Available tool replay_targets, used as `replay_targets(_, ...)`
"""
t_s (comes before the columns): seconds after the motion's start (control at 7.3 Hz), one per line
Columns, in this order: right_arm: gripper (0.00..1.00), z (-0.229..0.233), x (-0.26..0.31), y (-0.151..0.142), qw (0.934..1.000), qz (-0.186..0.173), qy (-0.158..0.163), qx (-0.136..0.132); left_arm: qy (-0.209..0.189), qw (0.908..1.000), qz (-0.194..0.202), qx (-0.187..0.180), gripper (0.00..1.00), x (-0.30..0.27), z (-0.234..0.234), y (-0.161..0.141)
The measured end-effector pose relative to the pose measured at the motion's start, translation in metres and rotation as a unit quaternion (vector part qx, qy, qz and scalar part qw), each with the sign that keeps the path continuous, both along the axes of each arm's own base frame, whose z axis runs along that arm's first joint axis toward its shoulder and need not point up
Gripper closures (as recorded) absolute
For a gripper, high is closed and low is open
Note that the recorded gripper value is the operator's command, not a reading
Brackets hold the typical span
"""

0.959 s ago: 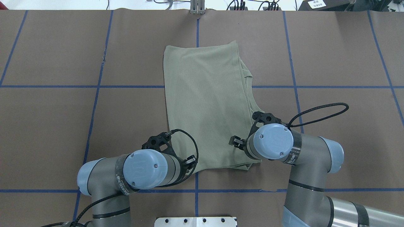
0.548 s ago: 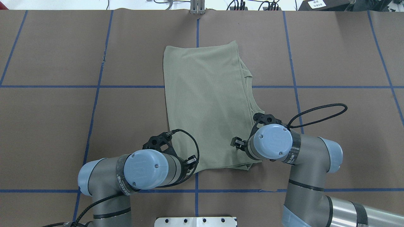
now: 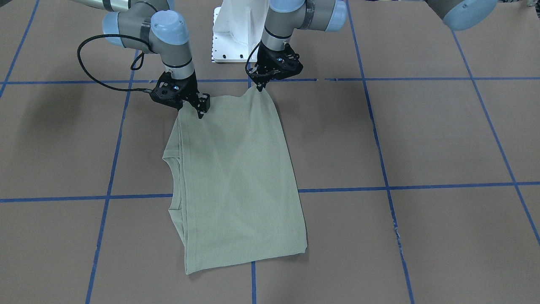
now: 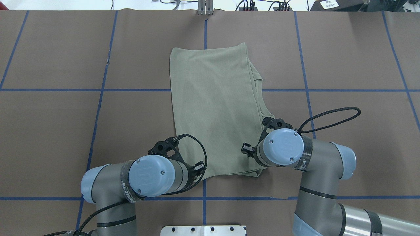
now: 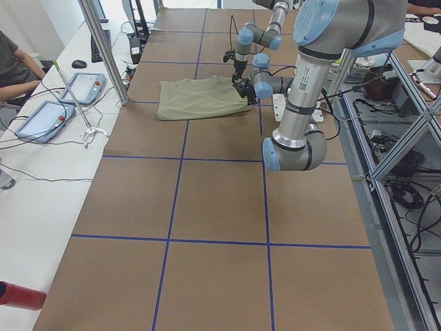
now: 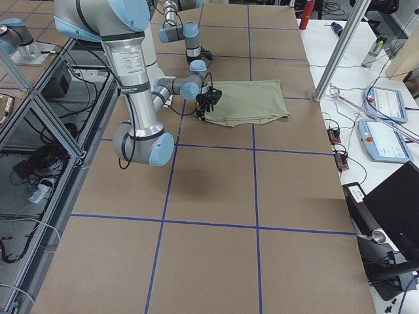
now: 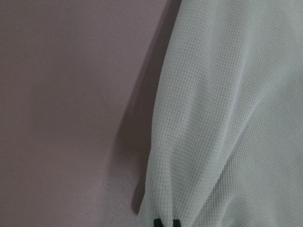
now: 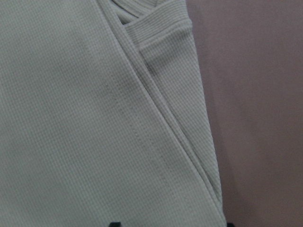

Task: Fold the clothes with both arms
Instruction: 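Lower both grippers to the shirt's near corners and close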

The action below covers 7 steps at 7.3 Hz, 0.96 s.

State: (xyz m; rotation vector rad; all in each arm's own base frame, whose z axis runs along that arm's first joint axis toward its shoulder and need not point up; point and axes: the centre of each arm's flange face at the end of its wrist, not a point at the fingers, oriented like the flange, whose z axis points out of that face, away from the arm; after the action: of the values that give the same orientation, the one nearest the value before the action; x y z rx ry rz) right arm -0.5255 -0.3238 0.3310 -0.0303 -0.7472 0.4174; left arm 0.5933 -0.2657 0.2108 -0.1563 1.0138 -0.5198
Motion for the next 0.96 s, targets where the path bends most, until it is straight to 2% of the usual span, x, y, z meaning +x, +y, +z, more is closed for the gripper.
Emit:
replay_targets(0.27, 1.0, -0.004, 0.0, 0.001, 1.0, -0.002, -0.004, -0.001, 0.0, 1.0, 0.0, 0.0, 1.0, 0.0, 0.0, 0.0)
replay_targets(0.96, 1.0, -0.031, 0.017, 0.004, 0.9993, -0.004, -0.038, -0.004, 0.006, 1.0, 0.001, 0.002, 1.0, -0.008, -0.004, 0.002)
